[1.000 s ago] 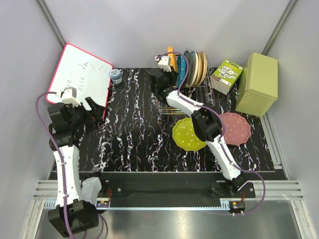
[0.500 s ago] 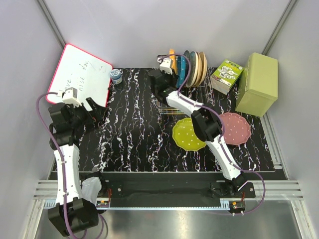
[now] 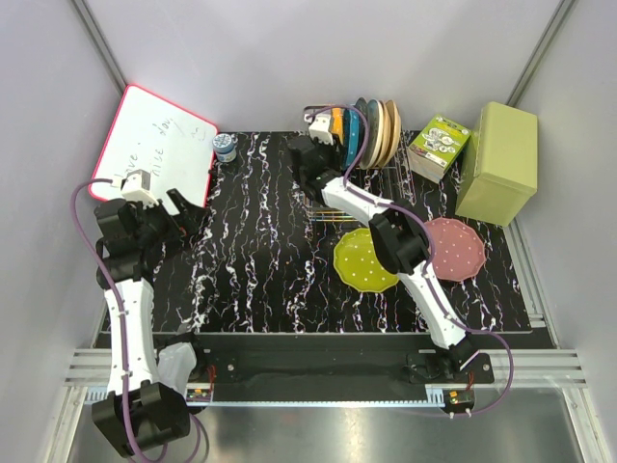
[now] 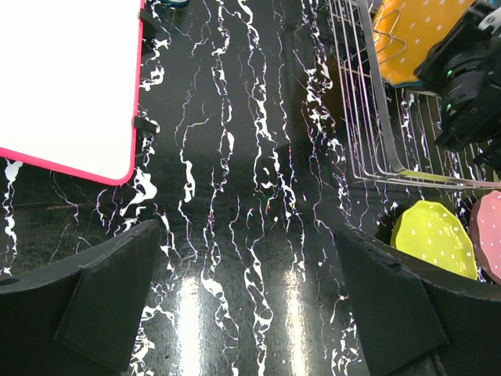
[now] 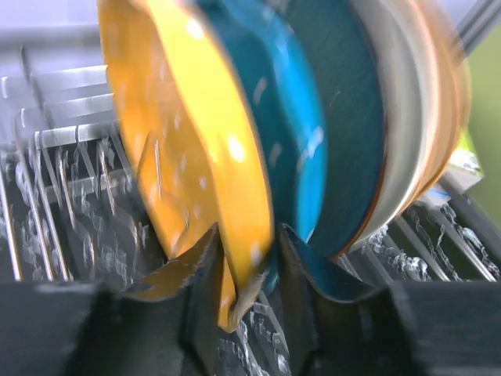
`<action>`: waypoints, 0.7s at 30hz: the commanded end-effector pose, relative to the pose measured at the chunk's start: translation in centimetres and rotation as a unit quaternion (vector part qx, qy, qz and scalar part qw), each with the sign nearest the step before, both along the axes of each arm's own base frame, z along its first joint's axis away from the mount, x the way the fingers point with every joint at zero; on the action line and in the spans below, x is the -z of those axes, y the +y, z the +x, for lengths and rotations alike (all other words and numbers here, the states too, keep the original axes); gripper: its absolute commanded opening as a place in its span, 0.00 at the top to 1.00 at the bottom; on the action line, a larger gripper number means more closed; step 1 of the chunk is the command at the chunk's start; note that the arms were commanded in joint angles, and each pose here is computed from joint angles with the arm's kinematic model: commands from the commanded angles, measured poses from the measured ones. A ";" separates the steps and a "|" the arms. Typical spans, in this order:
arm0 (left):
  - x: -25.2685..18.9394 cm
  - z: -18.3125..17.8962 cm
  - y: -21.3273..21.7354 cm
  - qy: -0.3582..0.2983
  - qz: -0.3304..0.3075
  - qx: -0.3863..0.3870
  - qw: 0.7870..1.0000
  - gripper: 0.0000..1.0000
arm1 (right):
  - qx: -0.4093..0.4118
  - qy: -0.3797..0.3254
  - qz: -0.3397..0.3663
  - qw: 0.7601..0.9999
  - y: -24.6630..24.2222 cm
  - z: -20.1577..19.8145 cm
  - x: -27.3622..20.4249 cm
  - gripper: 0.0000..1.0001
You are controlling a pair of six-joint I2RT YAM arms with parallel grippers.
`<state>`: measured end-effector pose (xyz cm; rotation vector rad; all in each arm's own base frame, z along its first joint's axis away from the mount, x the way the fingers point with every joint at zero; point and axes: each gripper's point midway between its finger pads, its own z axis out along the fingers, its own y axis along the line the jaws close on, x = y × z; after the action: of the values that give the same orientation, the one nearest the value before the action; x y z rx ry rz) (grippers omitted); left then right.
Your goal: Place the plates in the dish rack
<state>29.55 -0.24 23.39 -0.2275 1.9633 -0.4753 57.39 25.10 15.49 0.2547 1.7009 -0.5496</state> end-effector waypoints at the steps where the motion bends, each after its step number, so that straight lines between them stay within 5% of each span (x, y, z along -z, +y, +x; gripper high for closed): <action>1: -0.9 0.5 -0.2 -0.021 -0.005 0.010 1.000 0.01 | 0.062 -0.116 -0.001 0.991 -2.6 -0.2 -7.0 0.57; 13: -1.1 0.4 -0.5 -0.031 -0.008 0.017 0.999 0.01 | 0.039 -0.166 0.000 0.985 -2.6 -2.9 -12.6 0.55; 18: -3.9 0.2 -1.3 -0.092 0.032 0.059 0.994 0.01 | -0.036 -0.226 0.002 0.974 -0.8 -7.2 -20.5 0.53; 21: -4.9 -1.2 -5.6 -0.125 -0.010 0.142 0.982 0.01 | -0.120 -0.183 -0.049 0.974 0.3 -10.3 -21.7 0.20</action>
<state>29.47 -1.42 24.26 -0.1410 1.9181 -0.5311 52.77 24.27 26.18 0.1631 1.4341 -0.5742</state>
